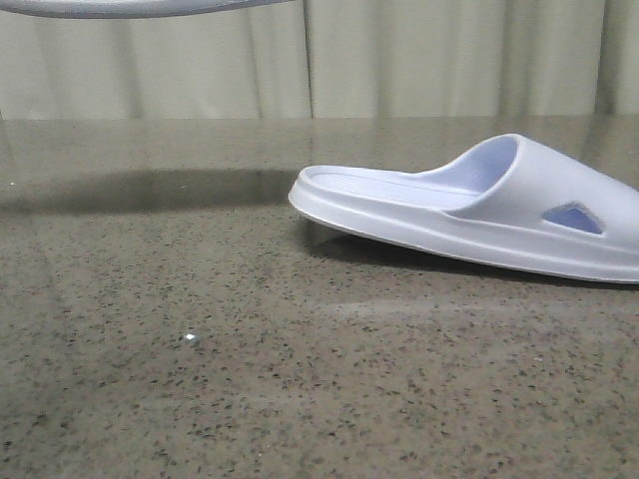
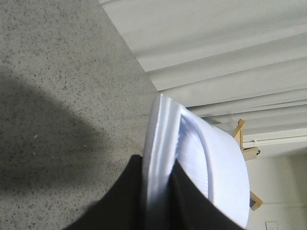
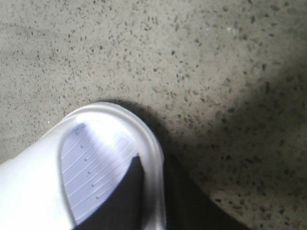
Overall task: Insert blue slippers together front up
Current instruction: 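Close the right gripper on the second slipper heel and lift it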
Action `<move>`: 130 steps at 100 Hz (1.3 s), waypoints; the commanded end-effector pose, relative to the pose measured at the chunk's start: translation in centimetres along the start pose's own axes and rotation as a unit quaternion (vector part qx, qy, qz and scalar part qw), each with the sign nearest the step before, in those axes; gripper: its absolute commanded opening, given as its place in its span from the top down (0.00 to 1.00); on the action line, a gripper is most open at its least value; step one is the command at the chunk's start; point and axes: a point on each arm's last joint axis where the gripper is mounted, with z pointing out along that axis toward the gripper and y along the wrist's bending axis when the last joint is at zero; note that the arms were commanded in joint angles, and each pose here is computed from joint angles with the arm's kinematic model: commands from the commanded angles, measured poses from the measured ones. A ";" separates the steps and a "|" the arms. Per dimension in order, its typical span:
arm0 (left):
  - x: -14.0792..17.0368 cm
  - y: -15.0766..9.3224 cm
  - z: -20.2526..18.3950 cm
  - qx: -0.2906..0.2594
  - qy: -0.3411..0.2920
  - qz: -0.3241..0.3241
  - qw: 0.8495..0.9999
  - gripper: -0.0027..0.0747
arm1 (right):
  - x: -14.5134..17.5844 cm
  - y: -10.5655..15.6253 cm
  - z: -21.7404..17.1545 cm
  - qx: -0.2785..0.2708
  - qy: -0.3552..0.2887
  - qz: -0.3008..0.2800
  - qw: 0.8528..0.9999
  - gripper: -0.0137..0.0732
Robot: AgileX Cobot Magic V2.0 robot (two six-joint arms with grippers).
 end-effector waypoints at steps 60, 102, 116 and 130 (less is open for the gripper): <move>-0.2 -2.0 -0.3 0.049 -0.012 0.005 0.999 0.94 | -3.0 6.2 -8.6 -0.177 -0.166 -0.094 0.966 0.96; -0.3 -1.9 -0.3 0.041 -0.018 0.006 0.999 0.94 | -1.8 7.1 -15.6 -0.221 -0.191 -0.169 0.941 0.96; -0.1 -1.7 -0.3 0.035 -0.009 0.010 0.999 0.94 | -1.3 7.7 -16.2 -0.243 -0.177 -0.192 0.934 0.96; 0.2 -1.8 -0.1 0.034 0.007 0.008 0.999 0.94 | -1.0 8.0 -16.2 -0.257 -0.169 -0.199 0.930 0.96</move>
